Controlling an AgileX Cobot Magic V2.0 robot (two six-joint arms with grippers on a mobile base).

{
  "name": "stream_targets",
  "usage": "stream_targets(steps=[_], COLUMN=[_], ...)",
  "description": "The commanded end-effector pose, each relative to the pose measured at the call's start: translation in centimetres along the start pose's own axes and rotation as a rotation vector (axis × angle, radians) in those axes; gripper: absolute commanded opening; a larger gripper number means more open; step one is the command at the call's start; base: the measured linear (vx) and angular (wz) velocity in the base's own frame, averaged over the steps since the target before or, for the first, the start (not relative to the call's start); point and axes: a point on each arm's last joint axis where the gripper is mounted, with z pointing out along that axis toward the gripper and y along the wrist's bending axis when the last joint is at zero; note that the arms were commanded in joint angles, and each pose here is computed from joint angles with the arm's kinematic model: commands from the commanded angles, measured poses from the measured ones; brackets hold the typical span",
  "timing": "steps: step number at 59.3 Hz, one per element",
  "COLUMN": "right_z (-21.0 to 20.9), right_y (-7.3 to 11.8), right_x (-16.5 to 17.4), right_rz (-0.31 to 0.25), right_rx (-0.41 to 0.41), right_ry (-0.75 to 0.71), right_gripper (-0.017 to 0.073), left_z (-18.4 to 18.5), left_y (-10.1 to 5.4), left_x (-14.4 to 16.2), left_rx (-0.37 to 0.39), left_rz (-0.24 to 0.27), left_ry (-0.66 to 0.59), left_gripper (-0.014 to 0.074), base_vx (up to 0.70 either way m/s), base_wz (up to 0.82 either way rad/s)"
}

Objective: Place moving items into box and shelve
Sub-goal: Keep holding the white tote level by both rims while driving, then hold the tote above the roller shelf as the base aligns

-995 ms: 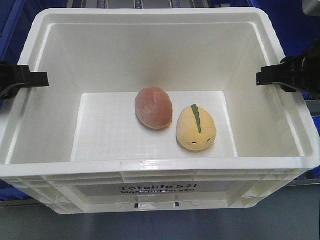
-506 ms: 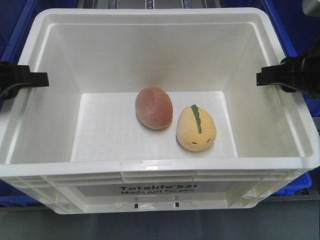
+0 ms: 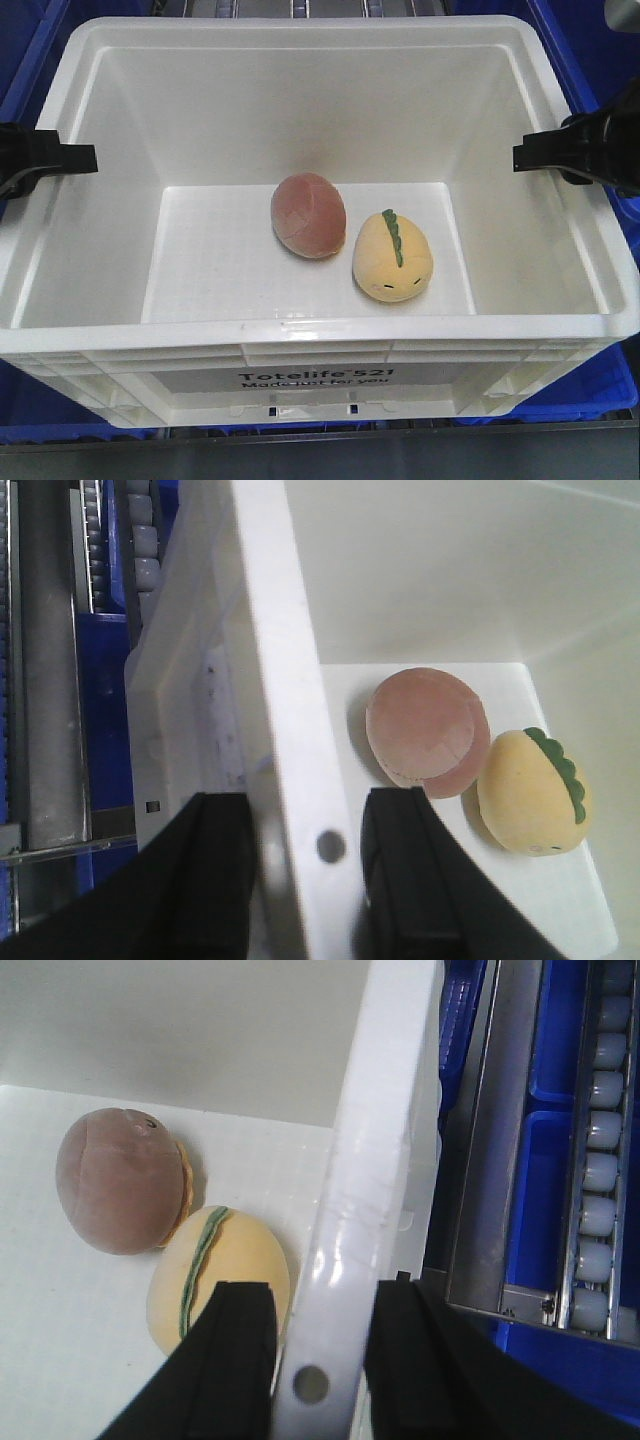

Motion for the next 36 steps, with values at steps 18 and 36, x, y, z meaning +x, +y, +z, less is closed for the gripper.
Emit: stream_targets(steps=[18, 36], right_z=[-1.99, -1.99], right_y=[0.88, 0.88], right_x=[-1.97, -1.97], right_rz=[0.019, 0.019], right_rx=[-0.051, -0.051], right_ry=[-0.188, -0.188], right_gripper=[-0.0004, -0.0004], left_z=[-1.76, -1.76], left_y=[-1.41, -1.41], left_x=[-2.04, -2.04], left_rx=[0.078, 0.078], left_rz=[-0.027, -0.027], left_ry=[-0.185, -0.185], left_gripper=[-0.0003, -0.0003], base_vx=[0.12, 0.10], base_wz=[-0.01, -0.01])
